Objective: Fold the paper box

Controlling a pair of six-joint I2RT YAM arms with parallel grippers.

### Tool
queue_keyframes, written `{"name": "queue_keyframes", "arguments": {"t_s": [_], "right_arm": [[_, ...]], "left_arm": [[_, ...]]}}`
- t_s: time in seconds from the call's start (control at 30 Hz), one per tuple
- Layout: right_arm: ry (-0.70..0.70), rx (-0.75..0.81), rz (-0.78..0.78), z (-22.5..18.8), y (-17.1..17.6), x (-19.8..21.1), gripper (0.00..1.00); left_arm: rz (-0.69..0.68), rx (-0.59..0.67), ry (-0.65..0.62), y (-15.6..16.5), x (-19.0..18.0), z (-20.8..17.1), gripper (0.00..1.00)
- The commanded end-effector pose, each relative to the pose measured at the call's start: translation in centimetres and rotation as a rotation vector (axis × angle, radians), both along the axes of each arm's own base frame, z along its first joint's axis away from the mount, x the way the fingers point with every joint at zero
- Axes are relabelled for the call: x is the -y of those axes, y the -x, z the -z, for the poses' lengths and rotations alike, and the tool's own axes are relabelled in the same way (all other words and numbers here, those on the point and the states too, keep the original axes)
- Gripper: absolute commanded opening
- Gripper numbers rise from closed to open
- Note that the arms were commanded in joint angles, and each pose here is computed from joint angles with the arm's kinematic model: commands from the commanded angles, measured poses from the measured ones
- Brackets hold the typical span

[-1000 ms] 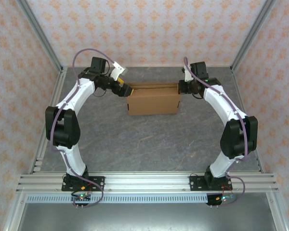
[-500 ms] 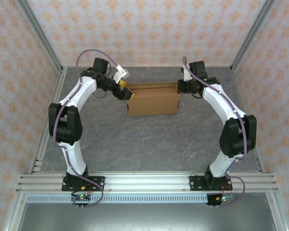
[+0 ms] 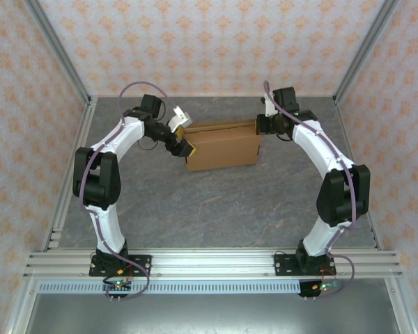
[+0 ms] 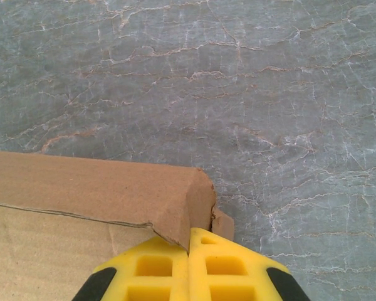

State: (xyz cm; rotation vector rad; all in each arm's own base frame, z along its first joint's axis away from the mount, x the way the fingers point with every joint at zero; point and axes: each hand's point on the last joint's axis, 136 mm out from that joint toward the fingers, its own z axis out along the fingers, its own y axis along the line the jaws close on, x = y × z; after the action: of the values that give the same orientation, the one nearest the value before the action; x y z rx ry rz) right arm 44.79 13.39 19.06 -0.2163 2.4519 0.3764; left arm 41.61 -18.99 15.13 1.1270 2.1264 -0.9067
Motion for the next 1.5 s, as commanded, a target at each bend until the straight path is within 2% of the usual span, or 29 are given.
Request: {"name": "queue_keyframes", "arguments": {"t_s": [0.0,0.2,0.37,0.43,0.8,1.13,1.47], "right_arm": [[0.067,-0.148,0.013,3.6,2.0,0.9,0.0],[0.069,-0.152,0.014,3.7,2.1,0.9,0.0],[0.07,-0.147,0.015,3.4,2.1,1.0,0.0],[0.07,-0.144,0.016,3.3,2.1,1.0,0.0],[0.069,-0.14,0.017,2.8,2.3,1.0,0.0],[0.026,-0.166,0.041,2.5,2.9,0.7,0.05],[0.086,-0.177,0.065,3.2,3.7,1.9,0.05]], "left_arm": [[0.049,0.112,0.016,0.4,0.6,-2.5,0.96],[0.057,0.153,0.029,0.4,1.2,-2.9,0.82],[0.056,0.192,0.022,0.5,1.0,-2.8,0.75],[0.053,0.195,0.014,0.5,0.9,-2.7,0.69],[0.033,0.224,-0.006,0.3,0.6,-2.4,0.51],[-0.022,0.254,-0.063,-0.1,0.4,-1.7,0.42],[-0.049,0.275,-0.12,-0.2,-0.2,-1.4,0.35]]}}
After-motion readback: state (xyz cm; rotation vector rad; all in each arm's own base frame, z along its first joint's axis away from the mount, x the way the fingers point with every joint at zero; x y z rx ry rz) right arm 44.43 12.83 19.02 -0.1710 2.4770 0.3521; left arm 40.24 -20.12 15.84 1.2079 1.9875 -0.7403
